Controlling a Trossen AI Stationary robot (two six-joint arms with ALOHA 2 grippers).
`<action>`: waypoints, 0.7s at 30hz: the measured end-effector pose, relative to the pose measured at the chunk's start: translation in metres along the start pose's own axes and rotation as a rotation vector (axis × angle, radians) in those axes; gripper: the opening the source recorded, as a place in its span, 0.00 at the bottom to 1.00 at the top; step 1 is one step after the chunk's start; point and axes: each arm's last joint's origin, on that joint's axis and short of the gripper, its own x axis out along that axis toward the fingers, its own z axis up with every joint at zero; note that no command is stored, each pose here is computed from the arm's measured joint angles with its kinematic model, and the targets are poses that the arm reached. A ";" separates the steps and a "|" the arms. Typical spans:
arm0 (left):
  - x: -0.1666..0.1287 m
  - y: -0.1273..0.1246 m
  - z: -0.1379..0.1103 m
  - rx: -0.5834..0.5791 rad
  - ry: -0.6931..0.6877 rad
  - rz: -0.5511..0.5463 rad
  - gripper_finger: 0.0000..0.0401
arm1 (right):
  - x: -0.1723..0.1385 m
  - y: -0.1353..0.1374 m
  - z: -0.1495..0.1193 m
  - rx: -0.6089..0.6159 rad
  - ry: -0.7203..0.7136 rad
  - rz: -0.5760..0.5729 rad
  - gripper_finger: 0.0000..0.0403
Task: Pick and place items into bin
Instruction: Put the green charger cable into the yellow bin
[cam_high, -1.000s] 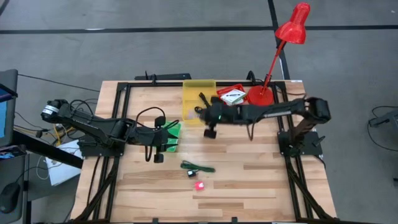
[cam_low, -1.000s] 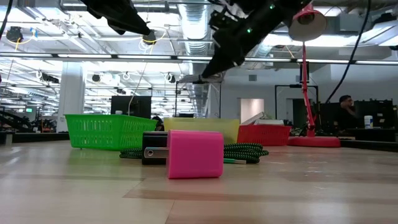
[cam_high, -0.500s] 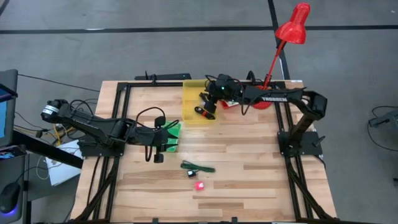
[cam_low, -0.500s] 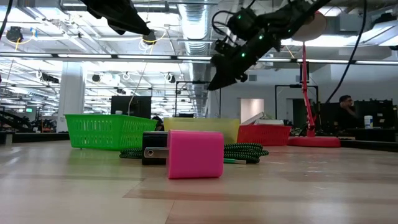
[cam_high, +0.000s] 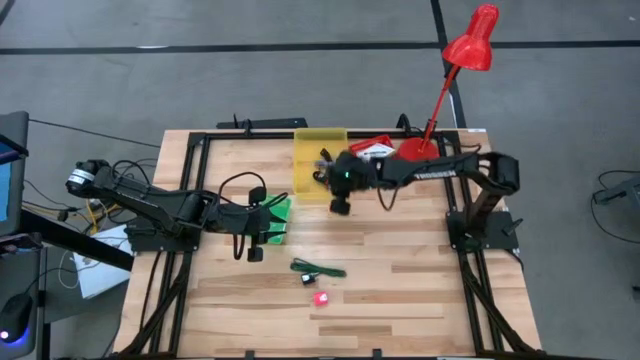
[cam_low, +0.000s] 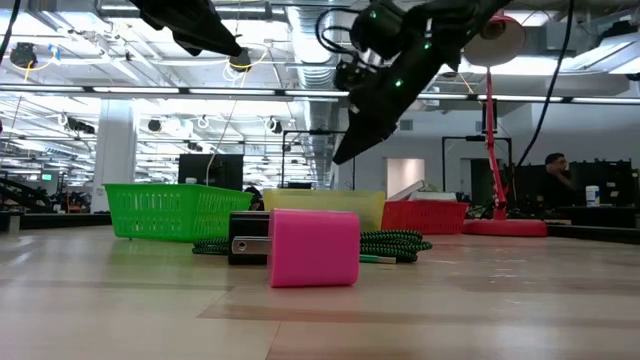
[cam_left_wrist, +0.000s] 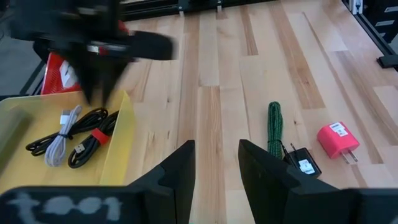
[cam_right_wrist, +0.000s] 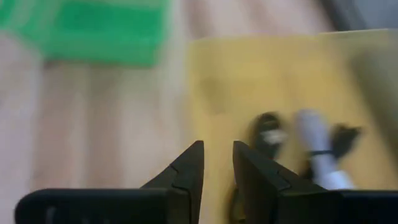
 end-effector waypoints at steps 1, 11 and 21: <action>0.000 0.000 0.000 0.002 0.000 0.000 0.28 | -0.001 0.010 0.000 -0.021 0.014 0.020 0.20; 0.000 0.000 0.000 0.010 0.000 0.000 0.28 | -0.020 0.113 -0.001 -0.198 0.006 0.211 0.20; 0.000 0.000 -0.001 0.005 0.009 0.000 0.28 | 0.009 0.161 -0.023 -0.192 0.071 0.272 0.20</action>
